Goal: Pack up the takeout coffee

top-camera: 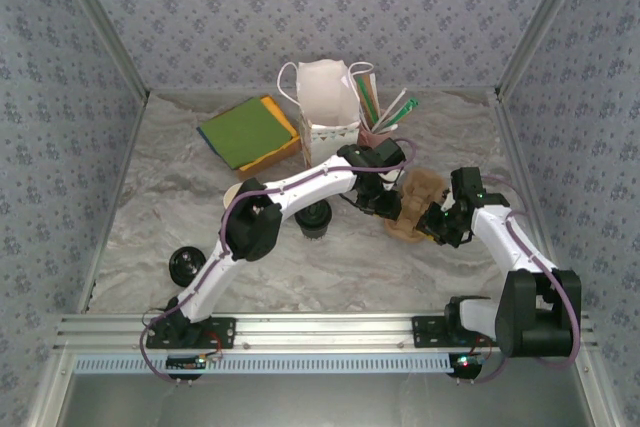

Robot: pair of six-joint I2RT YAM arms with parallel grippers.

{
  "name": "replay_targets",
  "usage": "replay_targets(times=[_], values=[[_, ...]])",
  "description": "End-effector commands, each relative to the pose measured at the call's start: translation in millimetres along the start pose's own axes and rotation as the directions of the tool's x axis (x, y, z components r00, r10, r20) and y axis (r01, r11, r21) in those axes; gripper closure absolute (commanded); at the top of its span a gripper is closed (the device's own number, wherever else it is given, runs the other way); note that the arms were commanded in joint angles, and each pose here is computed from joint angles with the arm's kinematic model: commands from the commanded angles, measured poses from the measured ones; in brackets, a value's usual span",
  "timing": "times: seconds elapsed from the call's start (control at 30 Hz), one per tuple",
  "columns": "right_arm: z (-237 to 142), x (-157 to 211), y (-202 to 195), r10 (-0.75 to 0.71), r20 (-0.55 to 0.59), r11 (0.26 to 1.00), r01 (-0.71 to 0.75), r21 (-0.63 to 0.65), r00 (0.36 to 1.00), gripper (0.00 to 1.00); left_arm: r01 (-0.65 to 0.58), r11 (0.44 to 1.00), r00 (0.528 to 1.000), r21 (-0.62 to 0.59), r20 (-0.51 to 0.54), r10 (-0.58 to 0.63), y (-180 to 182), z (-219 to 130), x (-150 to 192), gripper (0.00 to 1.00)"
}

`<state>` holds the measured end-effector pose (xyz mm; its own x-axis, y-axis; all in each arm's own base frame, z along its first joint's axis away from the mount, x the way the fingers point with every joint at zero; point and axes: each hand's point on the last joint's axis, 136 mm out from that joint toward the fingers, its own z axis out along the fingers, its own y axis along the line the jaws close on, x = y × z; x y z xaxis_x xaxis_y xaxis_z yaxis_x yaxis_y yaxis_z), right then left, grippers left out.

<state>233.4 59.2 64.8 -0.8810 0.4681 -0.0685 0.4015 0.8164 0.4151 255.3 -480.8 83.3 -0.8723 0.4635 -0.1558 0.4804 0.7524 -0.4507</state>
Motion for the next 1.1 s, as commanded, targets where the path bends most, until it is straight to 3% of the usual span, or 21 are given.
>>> replay_targets(times=[0.0,0.3,0.53,0.7,1.07], values=[[1.2,1.3,-1.2,-0.016,-0.007,1.000,0.016,0.015,1.000,0.79,-0.052,0.997,0.996,0.054,0.070,0.048,-27.7,-37.8,-8.4,0.70],[0.6,1.1,-1.3,-0.015,-0.005,1.000,0.015,0.016,1.000,0.79,-0.059,0.995,0.997,0.081,0.053,0.054,-32.3,-37.8,-3.6,0.71],[0.4,0.8,-0.7,-0.015,-0.003,1.000,0.015,0.013,1.000,0.79,-0.061,0.983,0.997,0.172,0.050,0.053,-43.9,-40.3,0.7,0.72],[0.3,1.5,-0.6,-0.015,-0.003,1.000,0.015,0.011,1.000,0.79,-0.022,0.963,1.000,0.269,0.026,0.016,-47.6,-38.0,1.5,0.72],[-2.5,2.4,2.8,-0.023,0.005,1.000,0.023,-0.003,1.000,0.78,0.041,0.950,0.999,0.308,-0.014,-0.038,-39.9,-23.6,3.4,0.70]])
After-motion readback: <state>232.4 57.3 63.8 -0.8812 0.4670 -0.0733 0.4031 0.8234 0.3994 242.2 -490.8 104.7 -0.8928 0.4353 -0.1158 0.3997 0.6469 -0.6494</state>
